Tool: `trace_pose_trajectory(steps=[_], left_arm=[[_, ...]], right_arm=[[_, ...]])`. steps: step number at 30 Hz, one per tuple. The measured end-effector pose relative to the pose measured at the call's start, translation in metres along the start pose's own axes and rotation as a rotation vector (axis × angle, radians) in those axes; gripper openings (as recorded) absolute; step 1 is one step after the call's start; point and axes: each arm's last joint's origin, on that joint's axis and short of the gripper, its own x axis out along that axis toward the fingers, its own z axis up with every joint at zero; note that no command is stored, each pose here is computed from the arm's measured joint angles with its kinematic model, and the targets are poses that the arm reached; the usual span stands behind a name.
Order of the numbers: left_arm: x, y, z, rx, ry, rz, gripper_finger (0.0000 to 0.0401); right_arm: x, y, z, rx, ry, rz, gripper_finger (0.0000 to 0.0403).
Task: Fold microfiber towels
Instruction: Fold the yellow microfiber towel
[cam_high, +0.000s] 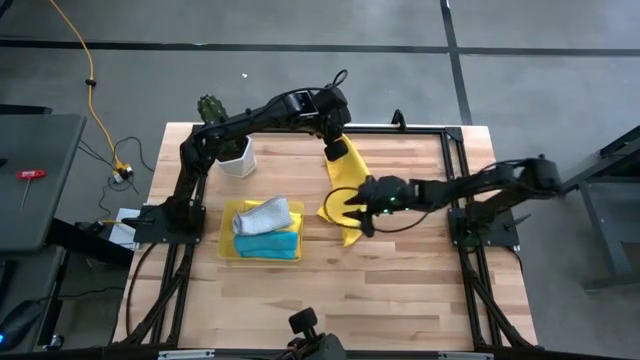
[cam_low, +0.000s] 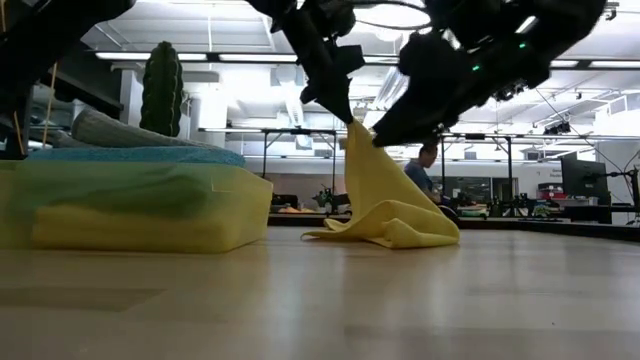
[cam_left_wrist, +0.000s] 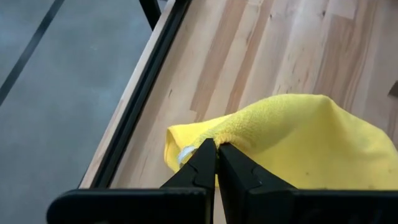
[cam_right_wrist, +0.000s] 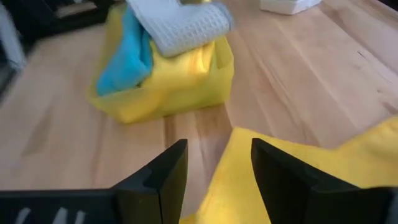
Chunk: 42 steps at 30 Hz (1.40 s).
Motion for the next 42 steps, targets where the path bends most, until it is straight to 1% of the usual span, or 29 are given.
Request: trace_pose_trajectory(steps=[4,7,10,14,19,21,25,28,31,36,42], left_arm=[[0.000,0.000,0.000,0.000,-0.001,0.000,0.0000],[0.000,0.000,0.000,0.000,-0.001,-0.001,0.0000],[0.000,-0.001,0.000,-0.002,-0.002,-0.003,0.0000],[-0.001,-0.003,0.000,-0.001,-0.006,-0.040,0.0000],[-0.001,-0.005,0.001,0.004,-0.013,-0.053,0.0000],[-0.001,-0.005,0.001,0.005,-0.015,-0.052,0.0000],[-0.001,-0.005,0.001,0.004,-0.016,-0.052,0.0000],[-0.001,-0.005,0.001,0.003,-0.016,-0.052,0.0000],[-0.001,-0.005,0.001,0.003,-0.016,-0.056,0.0000],[-0.001,-0.005,0.001,0.004,-0.016,-0.056,0.0000],[-0.001,-0.005,0.001,0.003,-0.016,-0.056,0.0000]], right_arm=[[0.028,0.007,0.008,-0.099,0.037,-0.022,0.0169],[0.053,0.012,0.011,-0.172,0.101,-0.056,0.0169],[0.075,0.014,0.014,-0.187,0.168,-0.096,0.0169],[0.100,0.013,0.014,-0.196,0.259,-0.124,0.0169],[0.123,0.011,0.011,-0.219,0.357,-0.142,0.0169],[0.130,0.011,0.010,-0.218,0.365,-0.142,0.0169],[0.141,0.010,0.008,-0.217,0.379,-0.161,0.0169],[0.142,0.009,0.008,-0.202,0.378,-0.209,0.0169],[0.141,0.005,0.007,-0.175,0.399,-0.228,0.0169],[0.141,-0.004,0.002,-0.110,0.443,-0.194,0.0169],[0.144,-0.007,0.001,-0.089,0.431,-0.183,0.0164]])
